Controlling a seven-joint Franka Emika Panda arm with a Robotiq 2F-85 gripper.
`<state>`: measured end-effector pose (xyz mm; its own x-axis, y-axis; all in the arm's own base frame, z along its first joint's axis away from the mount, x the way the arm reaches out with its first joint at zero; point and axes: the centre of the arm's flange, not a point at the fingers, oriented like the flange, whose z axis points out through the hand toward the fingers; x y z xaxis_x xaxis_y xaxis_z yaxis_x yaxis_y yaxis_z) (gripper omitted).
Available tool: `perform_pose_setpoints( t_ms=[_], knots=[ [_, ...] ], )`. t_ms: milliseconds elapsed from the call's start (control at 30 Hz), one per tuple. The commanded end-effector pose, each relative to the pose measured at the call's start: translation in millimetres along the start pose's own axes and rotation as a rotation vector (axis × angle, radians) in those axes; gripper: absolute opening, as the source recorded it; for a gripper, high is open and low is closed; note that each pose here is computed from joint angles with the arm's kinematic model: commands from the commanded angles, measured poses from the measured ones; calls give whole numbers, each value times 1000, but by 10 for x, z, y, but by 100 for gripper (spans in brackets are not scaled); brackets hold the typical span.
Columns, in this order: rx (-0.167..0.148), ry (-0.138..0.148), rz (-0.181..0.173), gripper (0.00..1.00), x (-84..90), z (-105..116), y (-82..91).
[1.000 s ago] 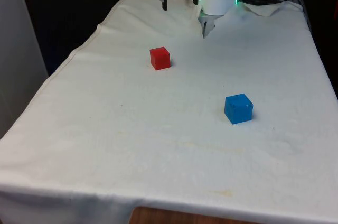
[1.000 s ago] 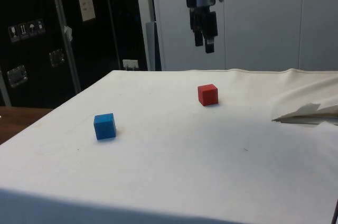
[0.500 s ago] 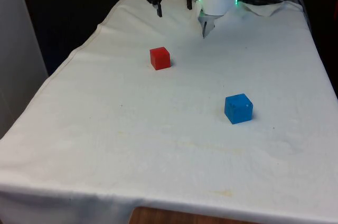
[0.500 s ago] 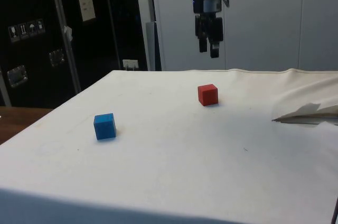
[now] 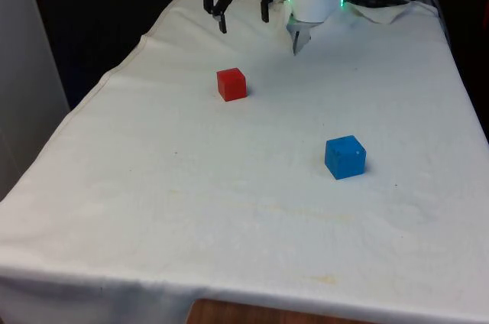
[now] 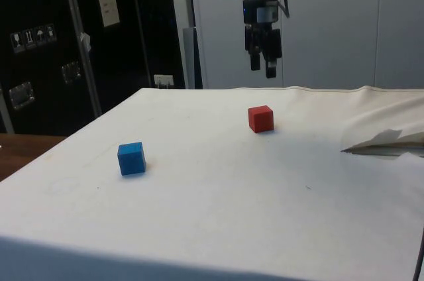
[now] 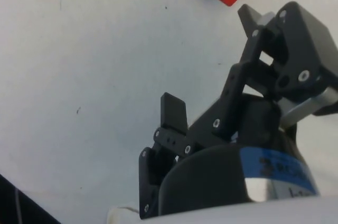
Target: Stack the two cubes.
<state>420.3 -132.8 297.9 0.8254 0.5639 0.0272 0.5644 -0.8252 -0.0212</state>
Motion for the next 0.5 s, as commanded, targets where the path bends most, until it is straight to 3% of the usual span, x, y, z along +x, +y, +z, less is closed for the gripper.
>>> perform_pose_setpoints(
  t_ms=[0, 100, 133, 167, 467],
  knots=[
    [-12, -4, -6, 100, -2, 25, 39],
    [-18, -13, -10, 100, -9, 78, 91],
    [-7, -7, -8, 100, -2, 59, 60],
    [-21, -14, -11, 100, -9, 87, 107],
    [-42, -37, -5, 100, -27, 240, 258]
  ],
)
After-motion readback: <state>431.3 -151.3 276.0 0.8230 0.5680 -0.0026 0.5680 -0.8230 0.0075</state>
